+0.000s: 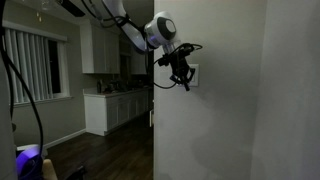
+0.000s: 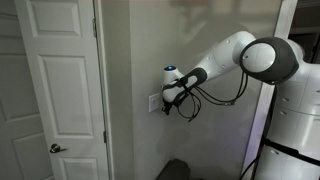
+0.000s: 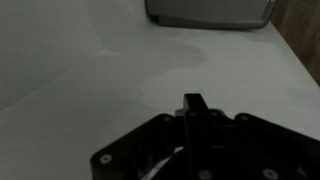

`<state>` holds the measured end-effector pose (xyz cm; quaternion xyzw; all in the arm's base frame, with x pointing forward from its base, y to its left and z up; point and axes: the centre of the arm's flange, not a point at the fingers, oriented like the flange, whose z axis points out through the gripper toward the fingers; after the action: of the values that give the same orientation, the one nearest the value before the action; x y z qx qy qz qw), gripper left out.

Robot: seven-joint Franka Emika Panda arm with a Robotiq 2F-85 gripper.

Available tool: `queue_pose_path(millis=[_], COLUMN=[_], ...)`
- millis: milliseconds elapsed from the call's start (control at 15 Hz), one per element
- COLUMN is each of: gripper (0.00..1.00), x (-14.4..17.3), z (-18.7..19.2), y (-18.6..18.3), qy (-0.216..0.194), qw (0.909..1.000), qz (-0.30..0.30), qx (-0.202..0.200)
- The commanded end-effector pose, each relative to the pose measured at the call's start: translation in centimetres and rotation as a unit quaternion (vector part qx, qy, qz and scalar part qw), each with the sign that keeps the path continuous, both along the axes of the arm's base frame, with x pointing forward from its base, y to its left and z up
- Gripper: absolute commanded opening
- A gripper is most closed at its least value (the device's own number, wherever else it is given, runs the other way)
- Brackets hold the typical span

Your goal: Flip the first switch from the left

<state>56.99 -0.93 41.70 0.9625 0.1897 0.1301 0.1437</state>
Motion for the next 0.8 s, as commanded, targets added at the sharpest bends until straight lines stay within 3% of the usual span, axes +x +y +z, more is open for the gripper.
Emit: queue_pose_path(millis=[0, 200, 267, 733], gripper=[0.0, 0.0, 0.01, 0.01], x=[-2.0, -2.7, -1.4, -1.8], z=[1.2, 1.7, 0.8, 1.2], y=[-0.3, -1.2, -0.3, -0.8], qy=[0.042, 0.058, 0.045, 0.049], qw=[0.9991, 0.9981, 0.9988, 0.9985], qz=[-0.004, -0.017, -0.02, -0.026], qx=[-0.008, 0.01, 0.0, 0.005])
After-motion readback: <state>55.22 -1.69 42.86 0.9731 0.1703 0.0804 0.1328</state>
